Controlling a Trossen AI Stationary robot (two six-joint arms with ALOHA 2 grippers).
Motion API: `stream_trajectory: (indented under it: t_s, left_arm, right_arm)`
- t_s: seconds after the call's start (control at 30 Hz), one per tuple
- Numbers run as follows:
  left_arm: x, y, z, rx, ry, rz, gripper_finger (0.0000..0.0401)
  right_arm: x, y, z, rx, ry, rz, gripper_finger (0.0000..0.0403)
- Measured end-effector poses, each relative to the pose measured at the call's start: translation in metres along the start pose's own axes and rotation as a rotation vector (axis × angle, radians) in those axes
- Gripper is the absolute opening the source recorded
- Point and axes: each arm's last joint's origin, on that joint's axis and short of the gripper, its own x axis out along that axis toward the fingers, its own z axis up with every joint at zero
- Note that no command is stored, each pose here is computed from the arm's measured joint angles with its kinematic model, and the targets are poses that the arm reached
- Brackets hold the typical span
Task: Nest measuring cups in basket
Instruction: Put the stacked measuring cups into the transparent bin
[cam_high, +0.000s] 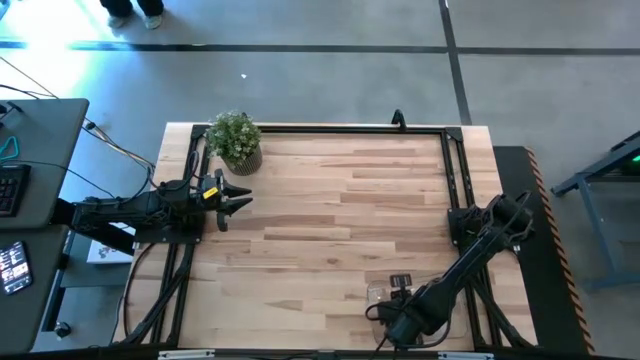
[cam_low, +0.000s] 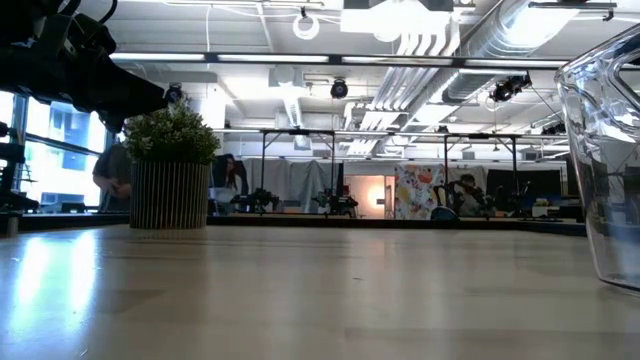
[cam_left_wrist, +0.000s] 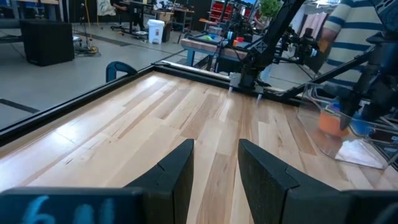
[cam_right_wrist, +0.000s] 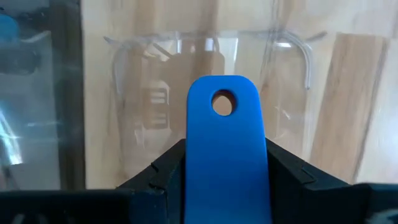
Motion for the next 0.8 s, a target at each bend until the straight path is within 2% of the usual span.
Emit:
stream_trajectory:
  t_s: [0.63,0.8]
  left_arm:
    - [0.0,0.0,0.0,0.0,0.0,0.0,0.0115]
    - [0.0,0.0,0.0001,0.0,0.0,0.0,0.0115]
  right_arm:
    - [0.0007,0.0018,0.0029,0.003,-0.02,0.025,0.0151]
    - [0.0006,0.0023,0.0035,0.003,-0.025,0.032,0.0169]
